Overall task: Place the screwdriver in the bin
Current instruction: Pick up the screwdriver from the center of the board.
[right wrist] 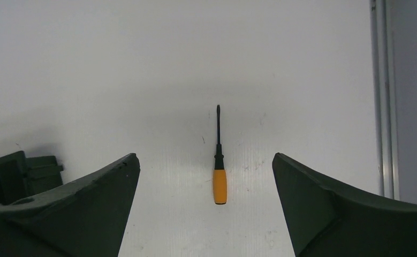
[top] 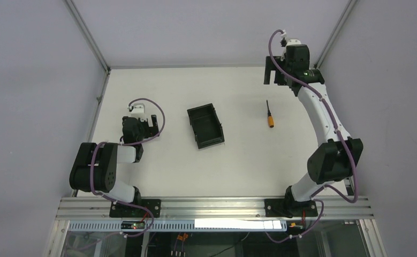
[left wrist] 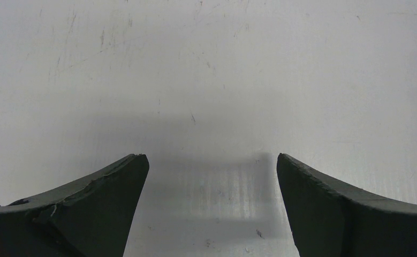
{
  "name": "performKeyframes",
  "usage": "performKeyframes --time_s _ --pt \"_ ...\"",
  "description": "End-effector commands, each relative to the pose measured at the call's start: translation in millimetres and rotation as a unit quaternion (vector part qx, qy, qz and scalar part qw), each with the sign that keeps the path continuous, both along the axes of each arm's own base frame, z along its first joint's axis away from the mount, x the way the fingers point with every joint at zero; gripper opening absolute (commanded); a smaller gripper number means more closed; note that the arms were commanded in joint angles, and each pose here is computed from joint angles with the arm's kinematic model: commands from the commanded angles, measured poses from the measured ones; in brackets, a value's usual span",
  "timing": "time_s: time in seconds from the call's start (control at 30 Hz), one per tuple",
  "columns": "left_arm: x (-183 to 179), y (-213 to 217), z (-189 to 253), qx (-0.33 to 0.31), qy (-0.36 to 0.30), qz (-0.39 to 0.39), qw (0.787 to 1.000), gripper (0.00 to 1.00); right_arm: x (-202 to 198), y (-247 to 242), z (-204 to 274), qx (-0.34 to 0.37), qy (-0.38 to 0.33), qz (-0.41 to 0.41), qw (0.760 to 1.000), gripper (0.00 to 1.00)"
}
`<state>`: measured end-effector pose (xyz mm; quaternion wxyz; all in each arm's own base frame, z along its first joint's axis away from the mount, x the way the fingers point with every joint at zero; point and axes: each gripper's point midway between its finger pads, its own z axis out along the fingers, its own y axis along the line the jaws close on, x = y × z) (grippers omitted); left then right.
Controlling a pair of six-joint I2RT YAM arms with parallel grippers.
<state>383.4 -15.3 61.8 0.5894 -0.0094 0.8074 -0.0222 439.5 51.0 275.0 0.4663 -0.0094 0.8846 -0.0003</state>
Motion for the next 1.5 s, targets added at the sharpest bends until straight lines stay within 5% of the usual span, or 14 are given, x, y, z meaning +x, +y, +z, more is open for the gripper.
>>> performKeyframes --time_s 0.0,0.4,0.77,0.83,1.2,1.47 --pt "10.6 -0.3 17.5 0.0 -0.028 0.003 1.0 0.99 4.5 -0.2 -43.8 0.003 0.048 0.008 0.999 0.99" --pt "10.6 -0.4 17.2 0.0 -0.027 0.003 1.0 0.99 -5.1 -4.8 -171.9 -0.009 0.177 0.008 0.984 0.99" --pt "10.7 -0.5 17.6 0.0 -0.028 0.003 1.0 0.99 -21.6 -9.8 -235.3 -0.014 0.242 0.005 0.97 0.9" --pt "10.6 -0.4 17.2 0.0 -0.028 0.003 1.0 0.99 -23.4 -10.8 -242.2 -0.013 0.248 0.004 0.969 0.83" --pt "10.6 -1.0 17.2 0.0 -0.027 0.002 1.0 0.99 -22.7 -15.5 -240.1 -0.015 0.246 -0.007 0.969 0.09" --pt "10.6 -0.6 17.2 0.0 -0.028 0.002 1.0 0.99 -21.3 -15.1 -190.7 -0.011 0.212 -0.007 0.977 0.03"
